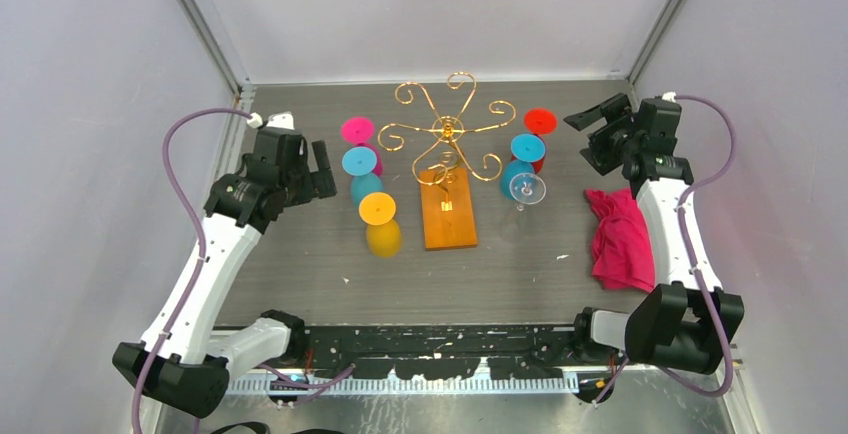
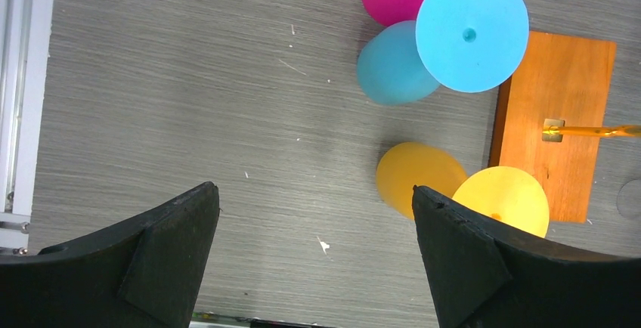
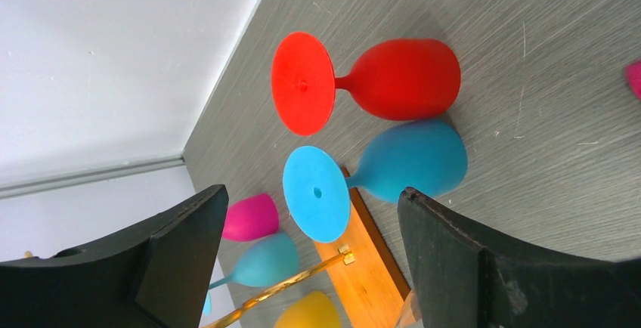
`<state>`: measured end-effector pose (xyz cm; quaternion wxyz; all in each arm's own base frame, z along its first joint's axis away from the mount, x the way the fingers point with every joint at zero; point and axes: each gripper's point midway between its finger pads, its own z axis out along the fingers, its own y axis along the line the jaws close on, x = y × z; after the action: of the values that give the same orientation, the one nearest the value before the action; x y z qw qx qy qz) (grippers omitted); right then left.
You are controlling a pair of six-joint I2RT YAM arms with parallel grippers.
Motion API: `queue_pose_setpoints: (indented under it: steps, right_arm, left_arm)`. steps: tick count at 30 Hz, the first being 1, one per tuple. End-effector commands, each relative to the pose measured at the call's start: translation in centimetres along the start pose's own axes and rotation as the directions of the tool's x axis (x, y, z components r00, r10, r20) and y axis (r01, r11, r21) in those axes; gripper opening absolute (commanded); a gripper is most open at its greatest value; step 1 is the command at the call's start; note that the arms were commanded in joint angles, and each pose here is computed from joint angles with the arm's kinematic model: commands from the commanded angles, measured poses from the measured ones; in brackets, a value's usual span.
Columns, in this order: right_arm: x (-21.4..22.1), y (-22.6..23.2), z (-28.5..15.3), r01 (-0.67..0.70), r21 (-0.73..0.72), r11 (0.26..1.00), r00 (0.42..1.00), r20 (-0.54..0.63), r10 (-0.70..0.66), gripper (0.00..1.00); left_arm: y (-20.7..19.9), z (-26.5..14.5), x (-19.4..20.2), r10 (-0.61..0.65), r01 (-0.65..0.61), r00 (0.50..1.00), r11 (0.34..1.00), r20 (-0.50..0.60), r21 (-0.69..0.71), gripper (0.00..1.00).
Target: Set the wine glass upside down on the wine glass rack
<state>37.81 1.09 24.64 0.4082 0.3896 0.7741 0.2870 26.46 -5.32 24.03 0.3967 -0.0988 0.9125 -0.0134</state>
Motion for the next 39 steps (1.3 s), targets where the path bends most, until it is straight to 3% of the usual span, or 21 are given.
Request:
queue_pose_setpoints:
  steps: [1,28,39]
  right_arm:
    - [-0.4,1.0,0.6,-0.004,-0.065,0.998,1.000,0.011,0.005,0.88]
    - [-0.4,0.2,4.8,-0.037,-0.080,0.996,0.999,-0.025,0.035,0.88]
    - [-0.1,0.9,7.7,-0.062,-0.098,0.993,0.997,-0.060,0.057,0.82]
  left_arm:
    - [-0.7,-0.2,-0.6,-0.015,0.014,0.999,0.999,0.034,0.038,1.00]
    - [-1.4,1.3,-1.0,0.010,-0.011,1.000,0.999,0.022,0.042,1.00]
    - [-2.0,2.4,-1.3,0.024,-0.025,0.999,0.998,0.021,0.049,1.00]
